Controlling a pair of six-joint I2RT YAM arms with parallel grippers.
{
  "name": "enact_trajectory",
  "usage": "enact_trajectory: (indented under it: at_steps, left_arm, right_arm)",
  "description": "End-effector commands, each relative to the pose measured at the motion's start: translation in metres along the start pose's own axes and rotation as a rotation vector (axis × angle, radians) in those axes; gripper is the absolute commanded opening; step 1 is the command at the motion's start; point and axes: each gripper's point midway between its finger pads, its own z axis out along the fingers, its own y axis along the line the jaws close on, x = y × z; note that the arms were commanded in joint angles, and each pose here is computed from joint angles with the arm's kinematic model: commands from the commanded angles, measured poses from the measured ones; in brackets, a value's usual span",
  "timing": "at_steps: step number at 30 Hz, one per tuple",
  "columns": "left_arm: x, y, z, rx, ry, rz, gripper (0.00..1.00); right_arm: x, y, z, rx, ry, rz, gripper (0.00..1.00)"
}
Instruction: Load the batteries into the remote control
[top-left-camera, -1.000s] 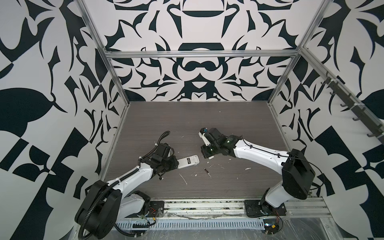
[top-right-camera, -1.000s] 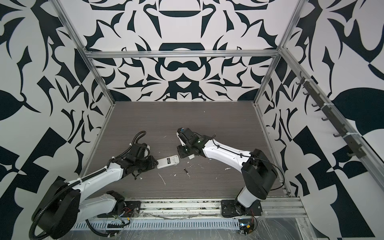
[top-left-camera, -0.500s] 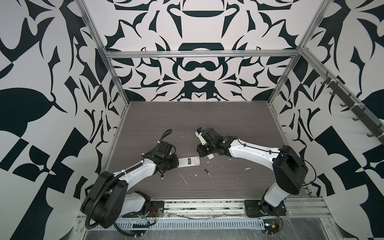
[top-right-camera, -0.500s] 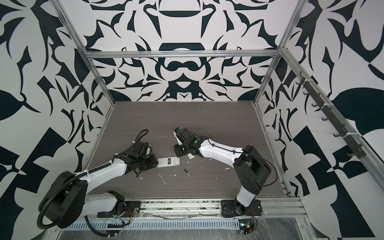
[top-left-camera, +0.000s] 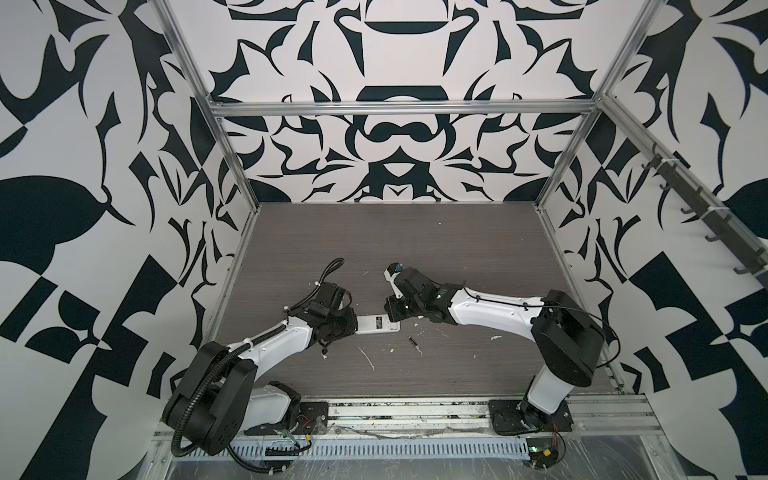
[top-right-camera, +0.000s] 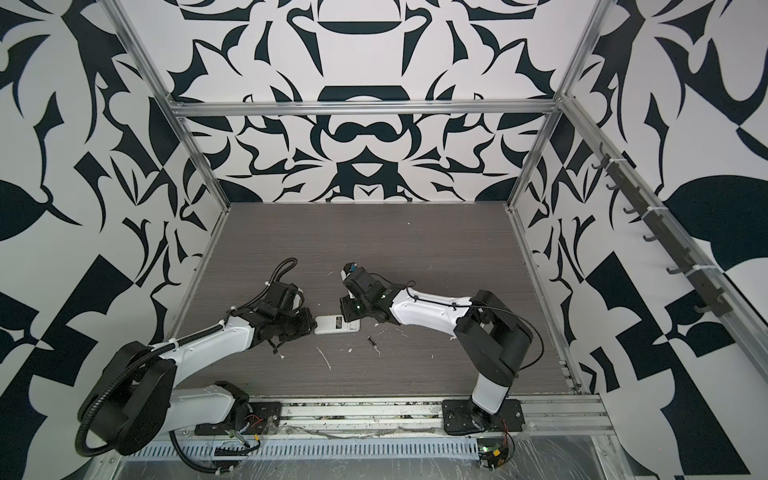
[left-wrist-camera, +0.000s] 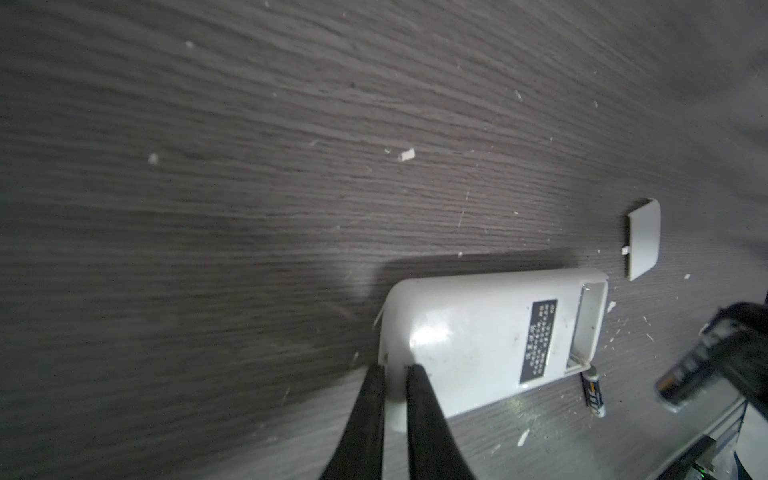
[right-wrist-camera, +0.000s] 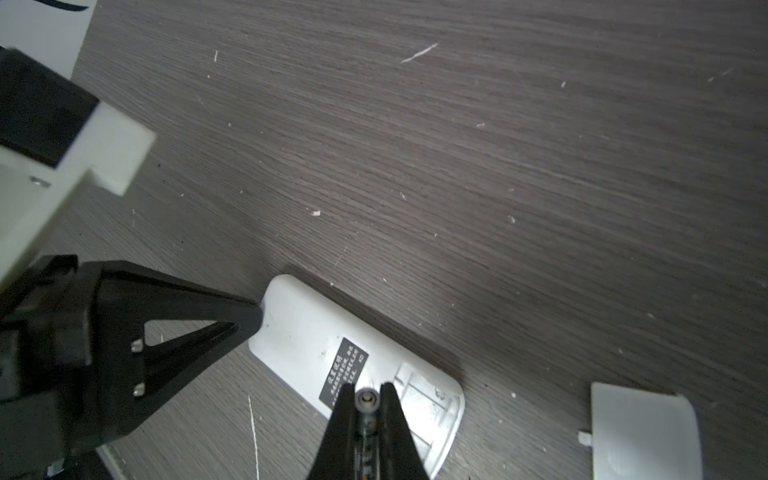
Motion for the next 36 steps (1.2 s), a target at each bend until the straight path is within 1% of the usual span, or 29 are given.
enact_trajectory:
  at_steps: [1,10,15,17,36]
  left_arm:
    - [0.015,0.017,0.005,-0.046,0.042,-0.022,0.15]
    - [0.015,0.016,0.005,-0.034,0.036,-0.018,0.15]
    - [0.017,0.016,0.005,-0.031,0.04,-0.019,0.15]
    - [0.012,0.011,-0.001,-0.011,0.015,-0.012,0.15]
    - [0.013,0.011,-0.001,-0.006,0.016,-0.013,0.15]
  right_arm:
    - [-0.012,0.001,-0.007,0.006,-0.075,0.035,0.0]
    - [0.0,-0.007,0.001,0.03,-0.094,0.083,0.0]
    - [0.002,-0.007,0.004,0.038,-0.103,0.083,0.0]
    - [0.003,-0.007,0.006,0.04,-0.108,0.086,0.0]
    - [0.014,-0.017,0.019,0.072,-0.105,0.101,0.0]
